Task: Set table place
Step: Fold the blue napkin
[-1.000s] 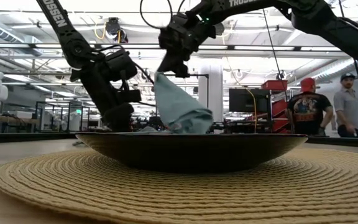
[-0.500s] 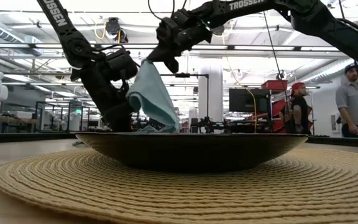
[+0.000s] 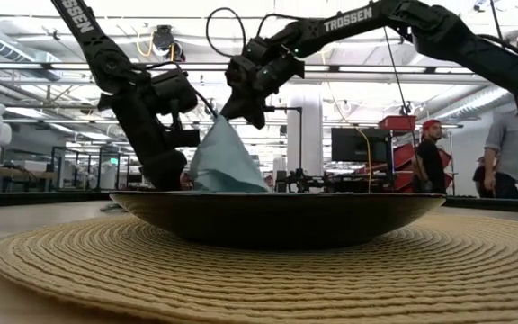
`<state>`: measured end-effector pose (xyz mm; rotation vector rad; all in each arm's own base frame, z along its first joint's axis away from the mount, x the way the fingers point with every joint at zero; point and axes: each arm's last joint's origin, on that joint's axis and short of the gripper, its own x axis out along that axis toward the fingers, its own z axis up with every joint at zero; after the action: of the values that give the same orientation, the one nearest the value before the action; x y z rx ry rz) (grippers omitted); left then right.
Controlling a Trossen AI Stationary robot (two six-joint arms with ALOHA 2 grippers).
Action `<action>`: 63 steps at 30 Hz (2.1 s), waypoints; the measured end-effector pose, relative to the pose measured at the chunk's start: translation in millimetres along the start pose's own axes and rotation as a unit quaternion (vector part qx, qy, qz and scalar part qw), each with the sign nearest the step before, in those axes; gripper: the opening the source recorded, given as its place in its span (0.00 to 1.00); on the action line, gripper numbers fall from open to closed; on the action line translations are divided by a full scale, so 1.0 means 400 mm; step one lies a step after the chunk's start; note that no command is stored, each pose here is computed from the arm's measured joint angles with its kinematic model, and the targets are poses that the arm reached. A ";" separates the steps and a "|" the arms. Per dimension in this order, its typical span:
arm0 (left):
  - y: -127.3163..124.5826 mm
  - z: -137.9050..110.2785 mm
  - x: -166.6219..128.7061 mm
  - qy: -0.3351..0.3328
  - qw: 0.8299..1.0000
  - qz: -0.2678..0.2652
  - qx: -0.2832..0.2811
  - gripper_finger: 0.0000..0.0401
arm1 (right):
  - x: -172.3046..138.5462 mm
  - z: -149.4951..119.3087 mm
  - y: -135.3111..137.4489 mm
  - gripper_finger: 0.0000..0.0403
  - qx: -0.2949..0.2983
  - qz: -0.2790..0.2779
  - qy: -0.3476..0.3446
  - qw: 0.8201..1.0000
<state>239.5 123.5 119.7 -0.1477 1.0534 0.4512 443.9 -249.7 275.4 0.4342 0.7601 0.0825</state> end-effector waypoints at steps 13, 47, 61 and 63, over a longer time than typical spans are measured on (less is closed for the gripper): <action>0.021 0.015 -0.058 -0.033 0.997 0.061 -0.027 0.34 | 0.016 -0.005 -0.009 0.00 0.004 0.001 0.004 1.000; 0.038 0.034 -0.068 -0.053 0.982 0.180 0.025 0.46 | 0.017 -0.004 -0.009 0.64 -0.029 -0.019 0.004 0.999; 0.078 0.013 -0.073 -0.002 0.960 0.281 0.010 0.46 | 0.012 -0.029 -0.018 0.64 -0.015 -0.074 0.055 0.996; 0.088 0.007 -0.077 0.010 0.955 0.297 0.004 0.46 | 0.013 -0.022 -0.014 0.64 -0.015 -0.035 0.037 0.999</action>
<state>214.1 147.2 151.0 0.1820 1.1128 0.9897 441.4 -250.4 264.2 0.3783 0.8452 0.0446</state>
